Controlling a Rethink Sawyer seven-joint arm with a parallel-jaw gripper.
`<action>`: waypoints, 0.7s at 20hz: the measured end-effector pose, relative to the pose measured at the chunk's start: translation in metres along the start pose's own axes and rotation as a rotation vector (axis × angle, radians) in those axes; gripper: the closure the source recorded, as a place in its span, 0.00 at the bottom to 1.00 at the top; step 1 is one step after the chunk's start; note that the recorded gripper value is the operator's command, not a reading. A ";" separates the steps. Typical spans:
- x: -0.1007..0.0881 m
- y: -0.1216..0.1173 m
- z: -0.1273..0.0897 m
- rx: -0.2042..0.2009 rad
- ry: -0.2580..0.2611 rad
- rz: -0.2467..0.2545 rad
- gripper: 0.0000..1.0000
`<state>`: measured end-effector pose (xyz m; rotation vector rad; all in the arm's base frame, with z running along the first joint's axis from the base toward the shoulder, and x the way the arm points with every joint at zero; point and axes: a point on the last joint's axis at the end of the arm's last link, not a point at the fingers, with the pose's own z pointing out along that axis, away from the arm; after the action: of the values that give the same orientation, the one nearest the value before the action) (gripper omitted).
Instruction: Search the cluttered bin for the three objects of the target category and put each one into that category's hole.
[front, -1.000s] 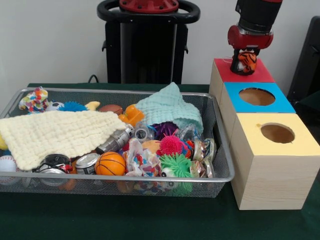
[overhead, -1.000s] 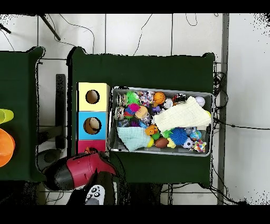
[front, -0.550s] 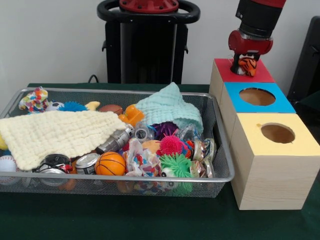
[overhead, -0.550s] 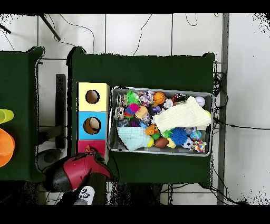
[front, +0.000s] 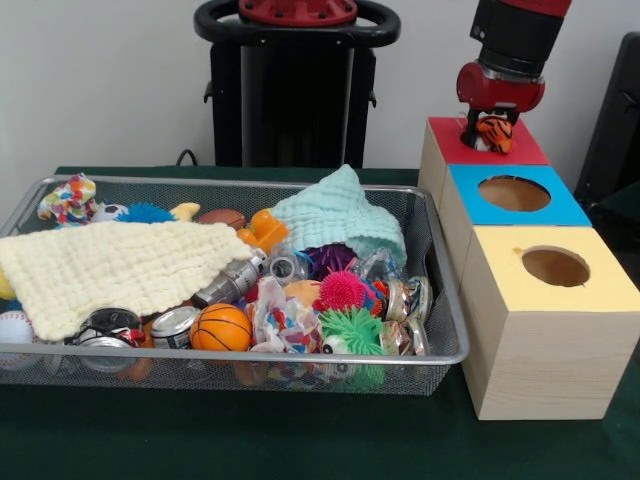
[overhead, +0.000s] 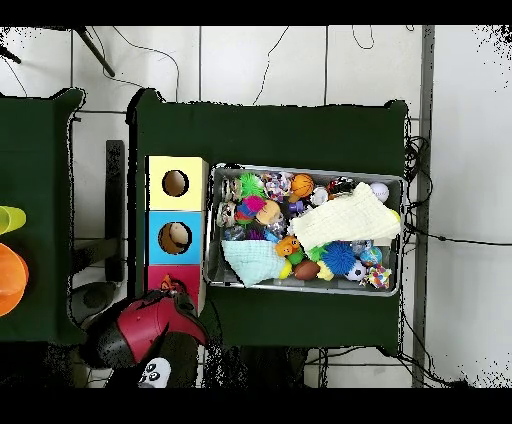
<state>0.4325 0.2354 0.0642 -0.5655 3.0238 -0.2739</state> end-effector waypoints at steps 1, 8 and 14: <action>0.000 0.000 0.000 0.000 0.000 0.000 0.00; 0.000 0.000 0.000 0.000 -0.001 0.000 0.00; 0.002 -0.001 0.002 0.003 0.004 0.001 1.00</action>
<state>0.4317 0.2333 0.0625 -0.5643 3.0272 -0.2799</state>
